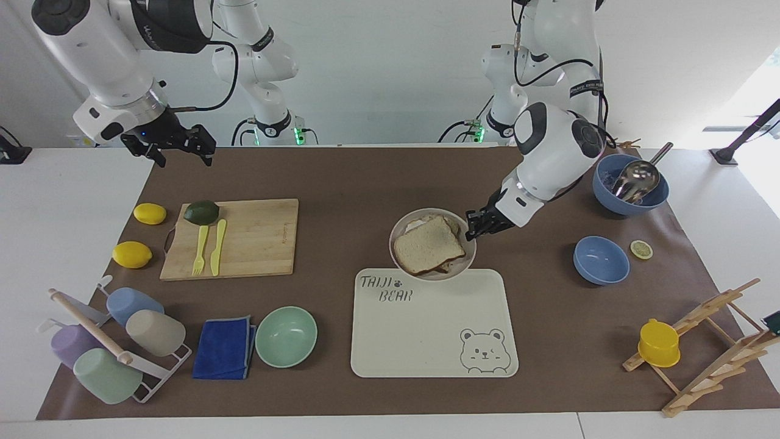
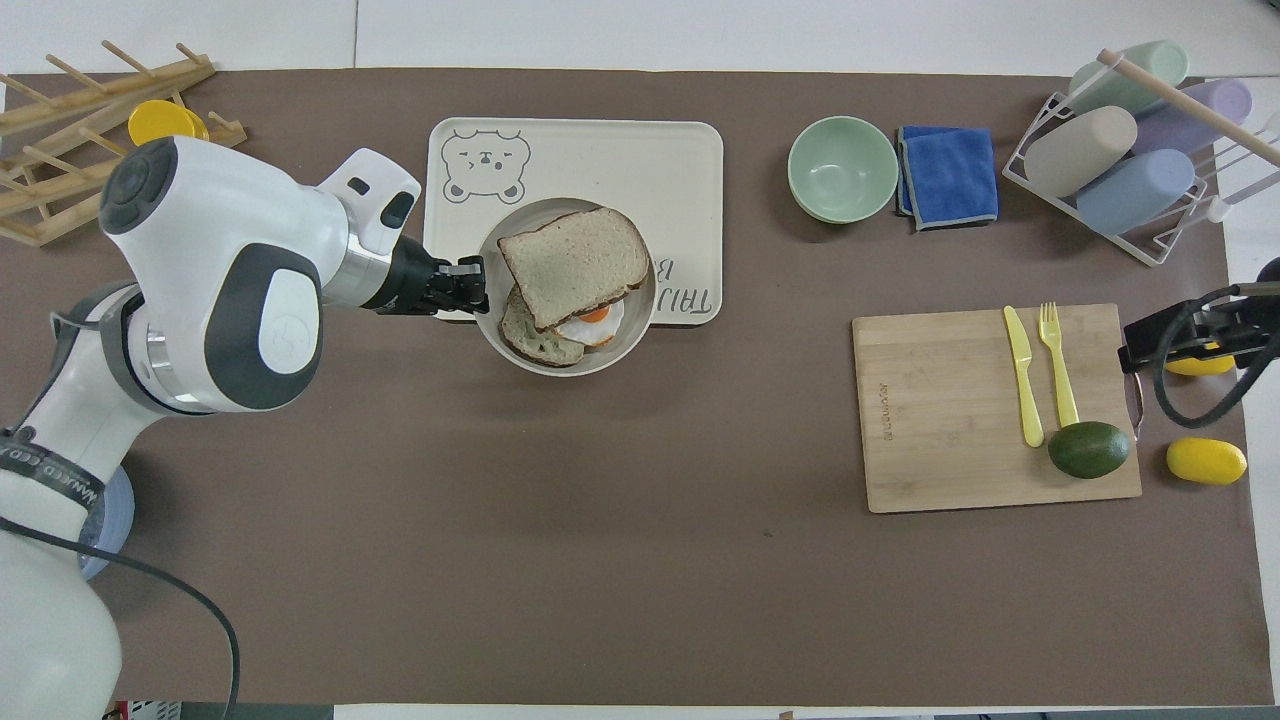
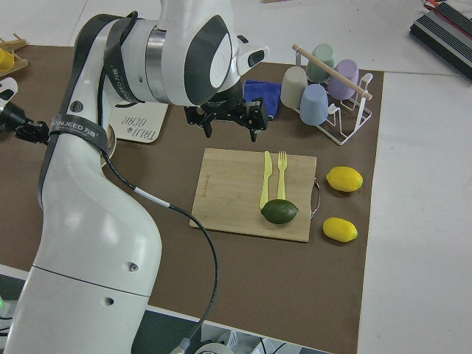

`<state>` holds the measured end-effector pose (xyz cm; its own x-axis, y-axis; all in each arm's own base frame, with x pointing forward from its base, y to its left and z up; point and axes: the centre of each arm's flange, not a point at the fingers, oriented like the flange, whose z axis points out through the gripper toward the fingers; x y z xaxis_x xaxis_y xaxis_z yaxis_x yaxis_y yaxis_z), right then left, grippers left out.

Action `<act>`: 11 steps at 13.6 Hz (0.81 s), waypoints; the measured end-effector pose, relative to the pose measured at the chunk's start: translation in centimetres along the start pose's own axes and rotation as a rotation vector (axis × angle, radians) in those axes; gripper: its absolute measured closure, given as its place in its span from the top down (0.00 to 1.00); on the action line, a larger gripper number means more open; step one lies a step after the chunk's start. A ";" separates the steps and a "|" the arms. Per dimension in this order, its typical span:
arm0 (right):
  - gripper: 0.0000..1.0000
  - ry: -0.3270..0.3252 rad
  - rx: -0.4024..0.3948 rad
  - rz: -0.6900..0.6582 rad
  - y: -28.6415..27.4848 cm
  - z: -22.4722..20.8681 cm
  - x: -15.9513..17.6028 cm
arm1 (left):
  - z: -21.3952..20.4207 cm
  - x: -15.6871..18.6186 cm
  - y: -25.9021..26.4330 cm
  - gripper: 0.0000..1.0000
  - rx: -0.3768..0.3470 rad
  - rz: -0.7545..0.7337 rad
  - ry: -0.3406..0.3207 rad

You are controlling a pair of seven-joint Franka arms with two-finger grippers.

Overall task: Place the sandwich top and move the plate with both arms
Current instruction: 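Lift the plate with the left gripper and set it on the bear tray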

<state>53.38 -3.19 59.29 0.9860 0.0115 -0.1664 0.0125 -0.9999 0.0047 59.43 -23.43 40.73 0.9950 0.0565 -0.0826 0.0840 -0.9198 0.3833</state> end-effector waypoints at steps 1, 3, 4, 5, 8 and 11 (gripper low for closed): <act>1.00 0.000 0.000 0.000 0.0 0.0 0.0 | 1.4 2.1 0.1 0.04 0.000 -0.004 -0.001; 1.00 0.000 0.000 0.000 0.0 0.0 0.0 | 4.0 6.6 -1.3 0.04 0.001 -0.026 0.006; 1.00 0.000 0.000 0.000 0.0 0.0 0.0 | 5.2 8.3 -2.1 0.04 0.004 -0.035 0.017; 1.00 0.000 0.000 0.000 0.0 0.0 0.0 | 6.0 9.3 -2.7 0.04 0.007 -0.040 0.036; 1.00 0.000 0.000 0.000 0.0 0.0 0.0 | 7.1 9.8 -3.0 0.04 0.025 -0.030 0.051; 1.00 0.000 0.000 0.000 0.0 0.0 0.0 | 7.2 9.7 -2.9 0.04 0.026 -0.028 0.050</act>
<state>53.38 -3.19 59.29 0.9860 0.0115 -0.1664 0.0125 -0.9999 0.0047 68.45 -23.04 32.20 0.9938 0.1011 -0.0463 0.1110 -0.9273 0.3575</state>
